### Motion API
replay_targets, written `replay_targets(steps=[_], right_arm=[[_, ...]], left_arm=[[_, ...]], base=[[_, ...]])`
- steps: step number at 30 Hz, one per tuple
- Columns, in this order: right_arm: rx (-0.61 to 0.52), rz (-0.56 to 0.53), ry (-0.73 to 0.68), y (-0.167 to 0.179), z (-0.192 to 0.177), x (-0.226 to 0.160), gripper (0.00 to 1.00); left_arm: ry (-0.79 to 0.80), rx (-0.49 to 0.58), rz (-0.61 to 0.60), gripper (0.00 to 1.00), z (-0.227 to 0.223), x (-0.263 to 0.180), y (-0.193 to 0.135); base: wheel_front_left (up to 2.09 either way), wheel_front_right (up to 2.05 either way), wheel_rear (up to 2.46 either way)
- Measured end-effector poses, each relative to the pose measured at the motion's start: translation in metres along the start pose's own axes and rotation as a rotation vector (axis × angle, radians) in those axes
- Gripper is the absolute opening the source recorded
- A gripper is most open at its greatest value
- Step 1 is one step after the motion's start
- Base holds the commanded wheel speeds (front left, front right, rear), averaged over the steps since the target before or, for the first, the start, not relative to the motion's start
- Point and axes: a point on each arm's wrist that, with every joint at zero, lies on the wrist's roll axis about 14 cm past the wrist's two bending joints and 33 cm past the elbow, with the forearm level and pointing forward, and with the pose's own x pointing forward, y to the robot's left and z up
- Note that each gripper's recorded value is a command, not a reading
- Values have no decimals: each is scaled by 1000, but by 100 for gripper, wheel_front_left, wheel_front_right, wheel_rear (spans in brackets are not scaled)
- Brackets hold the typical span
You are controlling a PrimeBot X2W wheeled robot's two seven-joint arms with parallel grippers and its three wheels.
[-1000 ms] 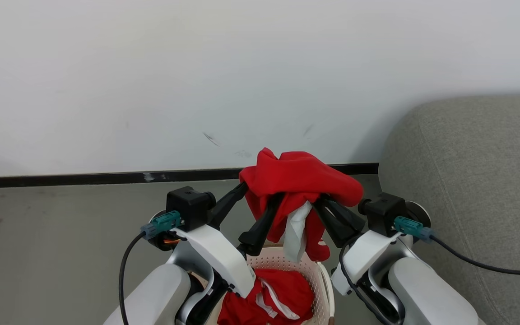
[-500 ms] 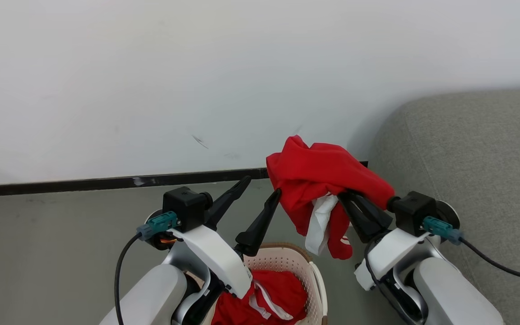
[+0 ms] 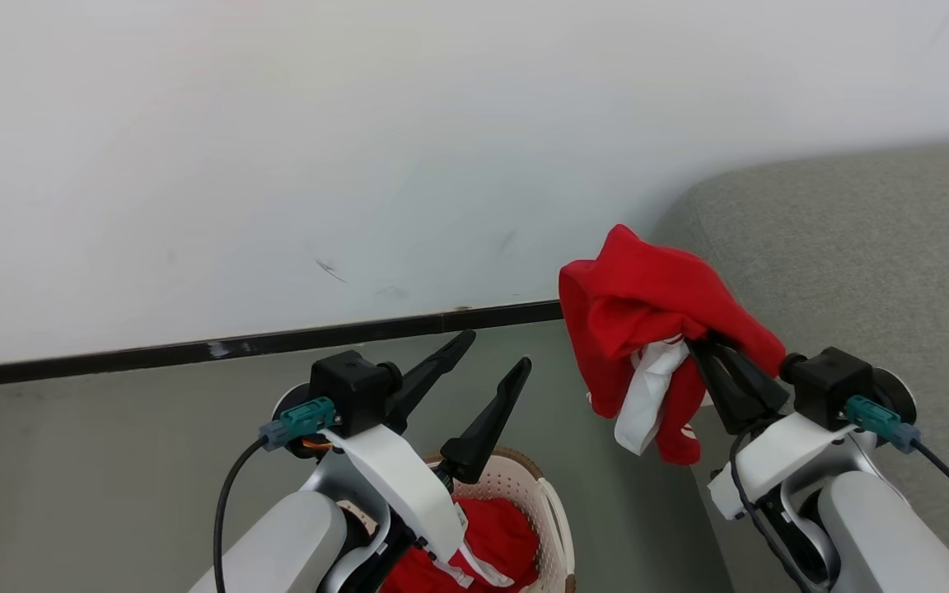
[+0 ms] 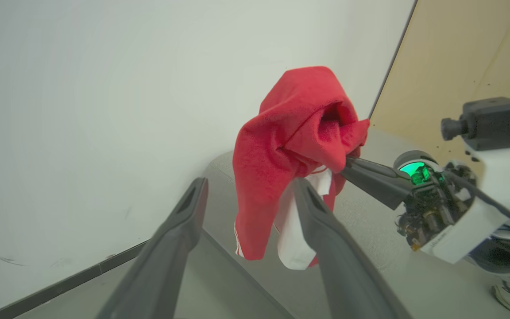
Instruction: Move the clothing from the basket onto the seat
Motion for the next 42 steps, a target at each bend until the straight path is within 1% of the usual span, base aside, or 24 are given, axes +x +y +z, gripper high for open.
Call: replay_targets(steps=[9,25,31,34,42], right_arm=[[-41,-97,-7,-34,6,-20,0],[-85,-256,4,-78,10,-63,0],[-105,-307,3,-91,14,-77,0],[-113,-337,3,-99,17,-83,0],[-137,-391,3,-112,22,-96,0]], left_arm=[[29,-5,-74,100,-12,6,-19],[73,-17,-176,100,-31,22,-43],[86,-23,-210,100,-39,28,-51],[100,-3,-227,100,-44,30,-52],[117,-14,-263,100,-54,37,-58]], base=[[0,0,0],[0,0,0],[0,0,0],[0,0,0],[0,0,0]])
